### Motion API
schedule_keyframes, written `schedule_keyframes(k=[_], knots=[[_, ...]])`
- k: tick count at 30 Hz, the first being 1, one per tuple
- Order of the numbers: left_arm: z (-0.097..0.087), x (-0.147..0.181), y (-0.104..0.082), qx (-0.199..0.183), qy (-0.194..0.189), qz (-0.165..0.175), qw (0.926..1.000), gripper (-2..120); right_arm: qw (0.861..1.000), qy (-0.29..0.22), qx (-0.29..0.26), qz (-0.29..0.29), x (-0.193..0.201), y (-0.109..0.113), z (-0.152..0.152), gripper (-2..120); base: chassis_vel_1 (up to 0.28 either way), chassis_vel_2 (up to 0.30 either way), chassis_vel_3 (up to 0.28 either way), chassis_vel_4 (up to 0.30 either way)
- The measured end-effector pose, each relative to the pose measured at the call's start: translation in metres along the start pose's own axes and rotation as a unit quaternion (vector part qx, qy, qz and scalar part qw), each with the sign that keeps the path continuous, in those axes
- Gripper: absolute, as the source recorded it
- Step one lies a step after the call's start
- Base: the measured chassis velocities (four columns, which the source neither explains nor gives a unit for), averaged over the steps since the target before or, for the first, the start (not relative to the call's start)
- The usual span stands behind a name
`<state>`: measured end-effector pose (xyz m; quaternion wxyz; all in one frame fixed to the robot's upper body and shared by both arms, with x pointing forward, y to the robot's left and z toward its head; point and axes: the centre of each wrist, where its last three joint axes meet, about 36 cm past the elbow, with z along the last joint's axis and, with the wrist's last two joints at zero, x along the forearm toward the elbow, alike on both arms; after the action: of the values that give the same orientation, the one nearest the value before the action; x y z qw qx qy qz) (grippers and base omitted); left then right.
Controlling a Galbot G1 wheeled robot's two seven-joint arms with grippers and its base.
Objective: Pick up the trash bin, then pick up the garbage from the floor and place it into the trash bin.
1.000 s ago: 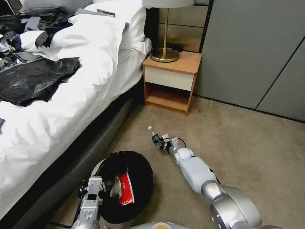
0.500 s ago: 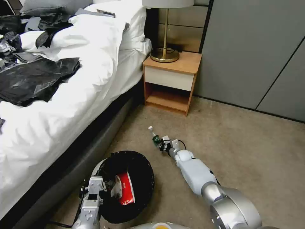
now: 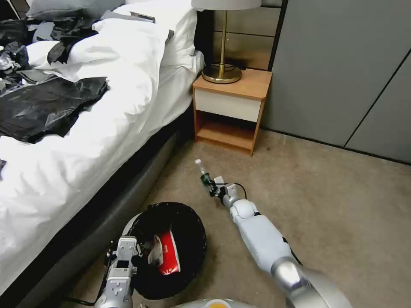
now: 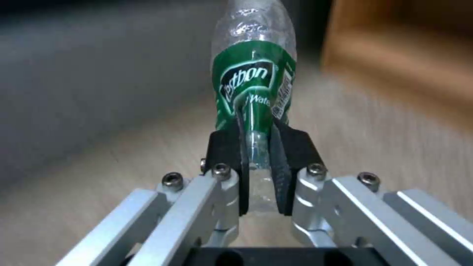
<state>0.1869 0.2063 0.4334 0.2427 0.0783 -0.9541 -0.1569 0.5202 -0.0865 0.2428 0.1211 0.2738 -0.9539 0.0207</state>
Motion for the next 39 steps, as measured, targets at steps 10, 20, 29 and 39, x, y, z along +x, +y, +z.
schedule_keyframes(k=[10, 20, 29, 39], knots=[[0.000, -0.009, -0.002, 0.011, -0.002, 0.007, 0.9999, 0, 0.973, -0.212, 0.076, -0.052, 0.076, 0.023, -0.076, 8, 0.000, 0.000, 0.000, 0.000], [-0.003, -0.017, -0.001, 0.020, -0.008, 0.017, 0.9996, 0, 0.946, -0.262, 0.120, -0.147, 0.179, 0.053, -0.089, 8, 0.000, 0.000, 0.000, 0.000], [-0.005, -0.019, 0.001, 0.024, -0.011, 0.018, 0.9995, 0, 0.957, -0.214, 0.105, -0.166, 0.220, 0.076, -0.033, 8, 0.000, 0.000, 0.000, 0.000], [-0.009, -0.018, -0.001, 0.028, -0.018, 0.021, 0.9992, 0, 0.962, -0.193, 0.102, -0.163, 0.235, 0.082, -0.008, 8, 0.000, 0.000, 0.000, 0.000]])
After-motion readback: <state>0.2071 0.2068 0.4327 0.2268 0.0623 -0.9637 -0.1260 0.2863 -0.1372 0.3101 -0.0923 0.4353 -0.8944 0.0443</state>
